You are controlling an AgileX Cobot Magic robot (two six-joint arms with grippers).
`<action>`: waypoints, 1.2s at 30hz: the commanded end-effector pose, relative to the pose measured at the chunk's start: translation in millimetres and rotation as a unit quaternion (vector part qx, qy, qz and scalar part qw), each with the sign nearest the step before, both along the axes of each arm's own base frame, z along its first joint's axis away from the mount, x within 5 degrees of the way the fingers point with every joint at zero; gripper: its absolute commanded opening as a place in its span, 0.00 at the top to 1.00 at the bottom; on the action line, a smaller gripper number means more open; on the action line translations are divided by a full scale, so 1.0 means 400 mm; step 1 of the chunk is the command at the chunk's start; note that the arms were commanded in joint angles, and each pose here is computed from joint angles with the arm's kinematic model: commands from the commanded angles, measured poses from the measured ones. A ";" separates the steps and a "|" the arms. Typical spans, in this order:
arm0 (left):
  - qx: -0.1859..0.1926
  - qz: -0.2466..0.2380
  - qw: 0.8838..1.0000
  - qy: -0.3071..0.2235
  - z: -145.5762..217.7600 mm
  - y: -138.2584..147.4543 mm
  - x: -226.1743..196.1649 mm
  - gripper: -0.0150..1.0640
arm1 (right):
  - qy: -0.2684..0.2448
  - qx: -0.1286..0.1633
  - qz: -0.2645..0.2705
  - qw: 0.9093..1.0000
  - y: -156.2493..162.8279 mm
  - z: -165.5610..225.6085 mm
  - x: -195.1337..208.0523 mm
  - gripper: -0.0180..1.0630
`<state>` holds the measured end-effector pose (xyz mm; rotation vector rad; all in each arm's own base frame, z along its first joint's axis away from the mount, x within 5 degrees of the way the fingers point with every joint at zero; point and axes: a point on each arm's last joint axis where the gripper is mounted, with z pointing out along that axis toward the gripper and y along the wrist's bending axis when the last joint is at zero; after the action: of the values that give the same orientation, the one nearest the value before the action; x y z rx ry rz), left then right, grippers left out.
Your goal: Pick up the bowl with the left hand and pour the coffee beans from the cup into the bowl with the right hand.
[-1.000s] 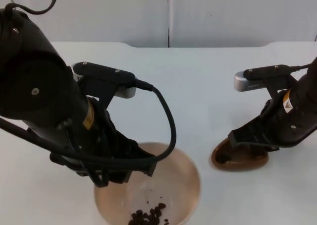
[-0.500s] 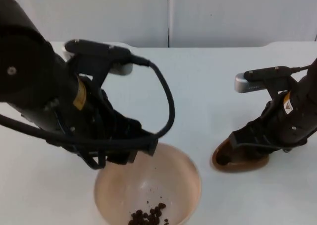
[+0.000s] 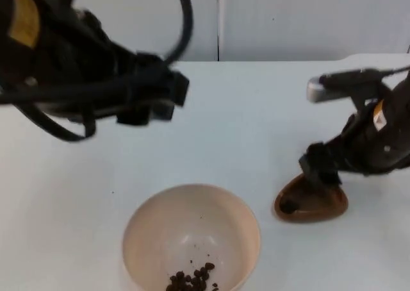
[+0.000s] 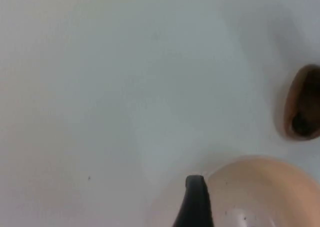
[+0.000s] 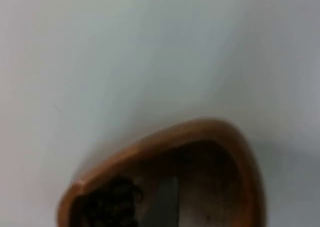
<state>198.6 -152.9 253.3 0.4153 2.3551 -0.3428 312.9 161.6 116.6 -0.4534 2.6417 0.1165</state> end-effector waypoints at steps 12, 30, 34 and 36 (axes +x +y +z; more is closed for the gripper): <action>-0.092 -0.009 0.982 -0.163 0.207 0.105 -0.116 0.40 | -0.155 0.051 0.012 0.987 -0.060 0.386 -0.106 0.28; -0.087 -0.001 0.980 -0.177 0.230 0.141 -0.150 0.40 | -0.244 0.085 0.005 0.966 -0.152 0.559 -0.264 0.28; -0.085 -0.004 0.982 -0.169 0.229 0.146 -0.159 0.40 | -0.257 0.089 0.007 0.962 -0.177 0.559 -0.309 0.28; -0.081 -0.008 0.983 -0.164 0.230 0.152 -0.168 0.40 | -0.270 0.092 0.010 0.958 -0.197 0.561 -0.345 0.28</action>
<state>134.4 -93.6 343.3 0.3812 1.9869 -0.4230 182.1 86.4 338.5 -0.3704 2.0913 0.2128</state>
